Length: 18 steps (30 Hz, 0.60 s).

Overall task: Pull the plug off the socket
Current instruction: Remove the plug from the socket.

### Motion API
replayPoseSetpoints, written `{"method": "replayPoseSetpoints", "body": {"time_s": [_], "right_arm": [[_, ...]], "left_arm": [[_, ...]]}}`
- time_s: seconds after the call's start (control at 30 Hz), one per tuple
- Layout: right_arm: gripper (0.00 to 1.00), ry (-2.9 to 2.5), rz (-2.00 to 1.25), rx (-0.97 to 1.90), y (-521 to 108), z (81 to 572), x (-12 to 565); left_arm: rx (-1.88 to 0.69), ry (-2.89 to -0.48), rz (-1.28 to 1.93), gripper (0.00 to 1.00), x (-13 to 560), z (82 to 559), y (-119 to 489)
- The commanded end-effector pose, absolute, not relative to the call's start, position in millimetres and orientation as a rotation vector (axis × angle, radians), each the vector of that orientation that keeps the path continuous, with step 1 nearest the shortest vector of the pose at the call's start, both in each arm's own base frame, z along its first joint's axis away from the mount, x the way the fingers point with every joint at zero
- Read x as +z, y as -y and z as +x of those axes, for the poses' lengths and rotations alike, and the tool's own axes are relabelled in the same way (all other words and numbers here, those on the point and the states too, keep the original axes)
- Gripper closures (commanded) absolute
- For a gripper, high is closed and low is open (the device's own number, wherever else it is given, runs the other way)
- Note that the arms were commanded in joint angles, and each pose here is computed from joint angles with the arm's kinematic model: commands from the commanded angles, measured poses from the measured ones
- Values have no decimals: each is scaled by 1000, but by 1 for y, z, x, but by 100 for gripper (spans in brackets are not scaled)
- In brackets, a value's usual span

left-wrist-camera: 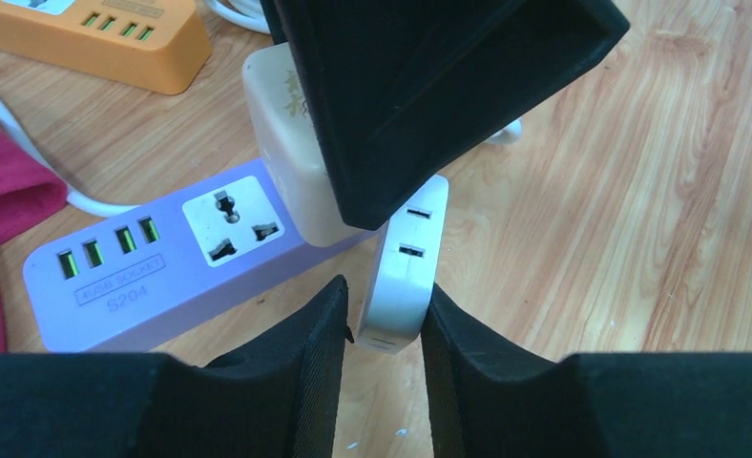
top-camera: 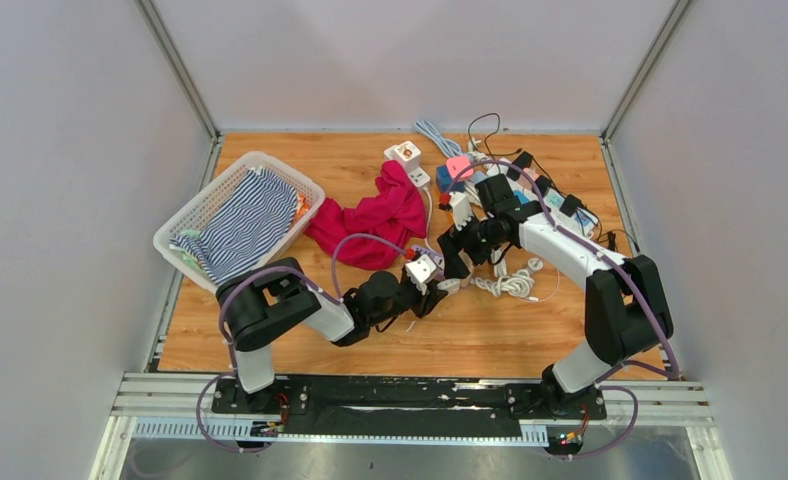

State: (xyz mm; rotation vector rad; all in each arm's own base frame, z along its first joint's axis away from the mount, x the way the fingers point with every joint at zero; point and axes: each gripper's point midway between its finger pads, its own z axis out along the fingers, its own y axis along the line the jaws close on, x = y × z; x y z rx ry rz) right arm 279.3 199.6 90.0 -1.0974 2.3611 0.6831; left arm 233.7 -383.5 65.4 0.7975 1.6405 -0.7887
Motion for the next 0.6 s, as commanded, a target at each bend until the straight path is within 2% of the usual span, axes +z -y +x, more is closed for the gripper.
{"method": "replayPoseSetpoints", "body": {"time_s": [0.0,0.07,0.2,0.23,0.33,0.4,0.57], "right_arm": [[15,-2378,-1137,665,-200,276,88],[16,-2380,-1136,661,-199,277,87],[18,-2382,-1136,647,-198,277,87],[19,-2383,-1137,643,-197,277,87],[23,-2382,-1140,626,-195,278,86],[29,-2378,-1145,616,-194,278,87],[56,-2371,-1160,599,-192,278,86]], "left_arm": [[-811,-1610,778,66,72,238,393],[-815,-1612,780,71,71,238,394],[-820,-1609,791,97,72,237,395],[-833,-1609,804,100,72,234,396],[-865,-1638,815,100,70,227,396],[-892,-1666,798,100,71,224,395],[-970,-1747,729,100,73,218,397]]}}
